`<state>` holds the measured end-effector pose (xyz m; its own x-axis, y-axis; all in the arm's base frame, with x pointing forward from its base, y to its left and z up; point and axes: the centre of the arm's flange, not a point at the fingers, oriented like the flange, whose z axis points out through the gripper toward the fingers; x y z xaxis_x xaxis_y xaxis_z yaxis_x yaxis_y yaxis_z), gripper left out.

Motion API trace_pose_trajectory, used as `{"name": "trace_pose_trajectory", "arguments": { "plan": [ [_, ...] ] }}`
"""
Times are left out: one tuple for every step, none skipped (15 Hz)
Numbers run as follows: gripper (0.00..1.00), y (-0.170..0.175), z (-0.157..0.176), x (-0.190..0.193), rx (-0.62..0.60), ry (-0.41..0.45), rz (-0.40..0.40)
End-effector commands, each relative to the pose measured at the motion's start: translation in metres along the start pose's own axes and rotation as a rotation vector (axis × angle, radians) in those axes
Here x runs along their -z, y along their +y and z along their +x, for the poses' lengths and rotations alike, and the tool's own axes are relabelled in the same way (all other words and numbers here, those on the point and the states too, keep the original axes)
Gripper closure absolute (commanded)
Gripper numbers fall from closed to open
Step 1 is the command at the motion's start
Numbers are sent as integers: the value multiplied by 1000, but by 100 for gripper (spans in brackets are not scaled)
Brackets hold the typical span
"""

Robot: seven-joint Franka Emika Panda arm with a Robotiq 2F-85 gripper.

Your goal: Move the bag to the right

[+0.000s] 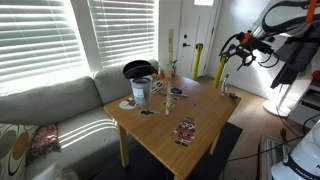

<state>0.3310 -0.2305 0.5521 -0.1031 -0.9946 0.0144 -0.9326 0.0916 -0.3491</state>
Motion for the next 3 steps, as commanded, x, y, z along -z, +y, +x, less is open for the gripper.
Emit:
{"name": "trace_pose_trajectory", "arguments": {
  "plan": [
    [0,16,-10,48,46,1,122],
    [7,3,-1,26,17,13,58],
    [1,5,-3,37,30,20,82]
  ]
}}
